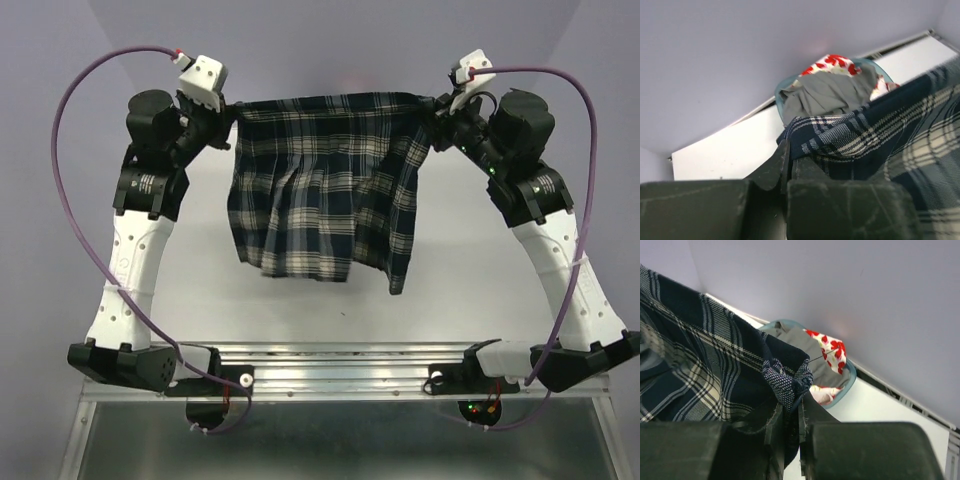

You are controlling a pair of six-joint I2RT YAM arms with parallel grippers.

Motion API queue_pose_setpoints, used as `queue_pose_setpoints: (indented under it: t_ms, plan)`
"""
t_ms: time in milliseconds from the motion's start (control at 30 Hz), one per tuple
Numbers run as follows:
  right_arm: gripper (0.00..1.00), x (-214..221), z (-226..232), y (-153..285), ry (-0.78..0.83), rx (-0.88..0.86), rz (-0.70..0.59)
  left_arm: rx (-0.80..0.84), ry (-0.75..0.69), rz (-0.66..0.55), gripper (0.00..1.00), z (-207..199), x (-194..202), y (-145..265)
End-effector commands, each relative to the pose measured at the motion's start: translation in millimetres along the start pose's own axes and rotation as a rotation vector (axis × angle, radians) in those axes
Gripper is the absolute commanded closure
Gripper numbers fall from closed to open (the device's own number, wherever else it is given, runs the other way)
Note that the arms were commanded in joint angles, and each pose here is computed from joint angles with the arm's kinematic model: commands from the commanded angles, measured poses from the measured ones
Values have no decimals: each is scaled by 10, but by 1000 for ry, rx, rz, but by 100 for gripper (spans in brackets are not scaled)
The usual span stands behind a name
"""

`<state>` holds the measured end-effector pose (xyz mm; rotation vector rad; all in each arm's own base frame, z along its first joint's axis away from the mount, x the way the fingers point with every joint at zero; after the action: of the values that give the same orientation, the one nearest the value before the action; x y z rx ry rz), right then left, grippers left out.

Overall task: Fold and stack the skirts
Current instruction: Flatten the skirt out

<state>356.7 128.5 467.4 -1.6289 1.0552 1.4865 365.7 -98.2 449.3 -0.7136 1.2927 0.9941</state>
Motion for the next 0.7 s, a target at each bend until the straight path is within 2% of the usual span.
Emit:
queue_pose_setpoints:
  t_ms: [0, 67, 100, 133, 167, 200, 267, 300, 367, 433, 467, 567, 667]
  plan:
    - [99, -597, -730, 404, 47, 400, -186, -473, -1, -203, 100, 840, -532, 588]
    - [99, -601, -510, 398, 2, 270, -196, -291, 7, -230, 100, 536, -541, 522]
    - [99, -628, -232, 366, -9, 95, -206, -69, -21, -244, 100, 147, -515, 467]
    - [99, -630, -87, 366, -32, 8, -203, 42, -38, -249, 100, -94, -506, 451]
    - [99, -577, 80, 356, -96, -88, -176, 254, -53, -256, 100, -628, -470, 464]
    - [99, -575, 346, 393, -105, -257, -167, 357, -72, -260, 100, -878, -445, 498]
    - [99, -536, 500, 439, -143, -352, -144, 484, -130, -269, 100, -1229, -409, 578]
    - [99, -555, 437, 429, -139, -310, -145, 453, -118, -261, 100, -1275, -419, 574]
    - [99, -542, 218, 387, -71, -180, -141, 332, -113, -224, 100, -1091, -408, 505]
    - [99, -518, -30, 379, -26, -28, -135, 131, -125, -196, 100, -706, -400, 434]
    - [99, -489, -64, 403, 9, -8, -129, 85, -122, -195, 100, -584, -397, 438]
    - [99, -441, -90, 524, 62, 16, -118, 12, -121, -190, 100, -342, -399, 488]
    - [99, -408, -50, 733, 144, 0, -99, 47, -188, -184, 100, -404, -356, 646]
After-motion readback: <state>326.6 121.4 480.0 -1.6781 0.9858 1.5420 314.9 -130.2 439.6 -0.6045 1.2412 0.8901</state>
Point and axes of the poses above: each gripper's point midway between its finger pads, its own y axis back along the fingers, its own z axis along the line the jaws close on, x = y × z, the point moved 2 cm from there along y, back along the fingers, and after that the axes turned 3 degrees about -y, right-handed, at the moved point
